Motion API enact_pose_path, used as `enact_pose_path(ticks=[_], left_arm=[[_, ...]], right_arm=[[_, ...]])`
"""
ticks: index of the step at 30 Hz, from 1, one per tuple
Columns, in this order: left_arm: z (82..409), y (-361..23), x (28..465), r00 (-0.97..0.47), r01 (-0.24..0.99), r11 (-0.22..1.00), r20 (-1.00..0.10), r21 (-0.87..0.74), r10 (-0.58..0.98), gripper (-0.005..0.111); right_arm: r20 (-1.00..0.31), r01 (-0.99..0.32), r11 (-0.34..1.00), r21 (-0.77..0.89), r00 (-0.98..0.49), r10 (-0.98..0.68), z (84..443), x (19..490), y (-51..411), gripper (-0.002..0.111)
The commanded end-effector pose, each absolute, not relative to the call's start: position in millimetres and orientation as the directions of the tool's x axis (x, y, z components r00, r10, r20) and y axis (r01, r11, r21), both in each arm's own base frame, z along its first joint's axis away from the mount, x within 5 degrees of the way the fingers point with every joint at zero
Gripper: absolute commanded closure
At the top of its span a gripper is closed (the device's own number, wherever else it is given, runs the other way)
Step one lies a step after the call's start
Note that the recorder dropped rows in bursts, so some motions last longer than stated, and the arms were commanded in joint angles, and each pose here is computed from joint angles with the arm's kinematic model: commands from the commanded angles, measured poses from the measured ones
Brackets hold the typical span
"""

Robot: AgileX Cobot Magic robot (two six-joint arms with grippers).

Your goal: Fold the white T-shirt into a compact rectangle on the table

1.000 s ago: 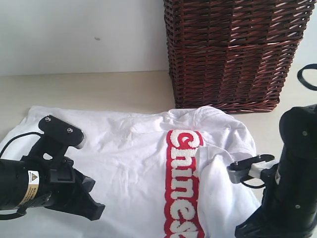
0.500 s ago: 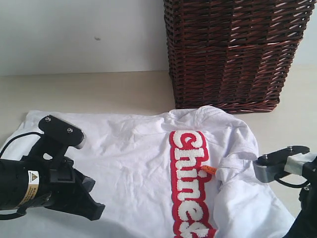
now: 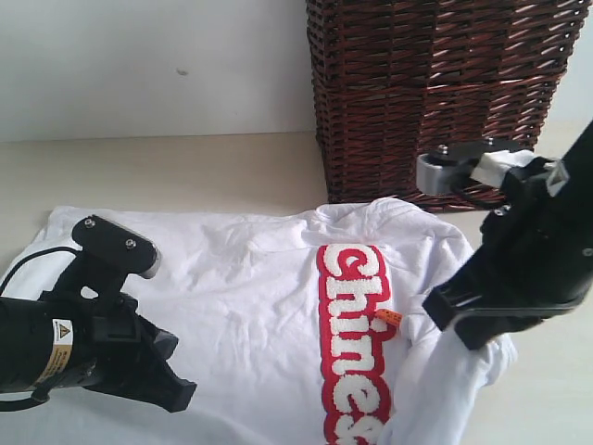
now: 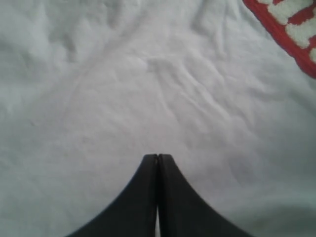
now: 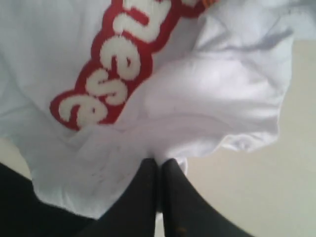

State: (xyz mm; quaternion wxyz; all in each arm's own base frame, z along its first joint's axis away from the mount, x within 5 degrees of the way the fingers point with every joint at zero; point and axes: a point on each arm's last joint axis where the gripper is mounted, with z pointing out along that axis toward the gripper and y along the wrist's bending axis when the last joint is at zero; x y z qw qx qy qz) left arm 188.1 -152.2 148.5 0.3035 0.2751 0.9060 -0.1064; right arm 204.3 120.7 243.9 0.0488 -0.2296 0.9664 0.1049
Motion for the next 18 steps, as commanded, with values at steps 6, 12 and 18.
enact_pose_path(ticks=[6, 12, 18], left_arm=[[149, -152, 187, -0.665, 0.561, 0.827, -0.61, -0.028, 0.431, 0.107], [149, -152, 187, -0.665, 0.561, 0.827, -0.61, -0.028, 0.431, 0.107], [149, -152, 187, -0.665, 0.561, 0.827, -0.61, -0.028, 0.431, 0.107]], right_arm=[[-0.321, -0.465, 0.856, 0.224, -0.865, -0.386, 185, 259, 153, 0.093], [-0.272, -0.491, 0.846, 0.209, -0.86, -0.432, 154, 272, 159, 0.076], [-0.227, -0.533, 0.823, 0.193, -0.841, -0.491, 174, 269, 157, 0.071]])
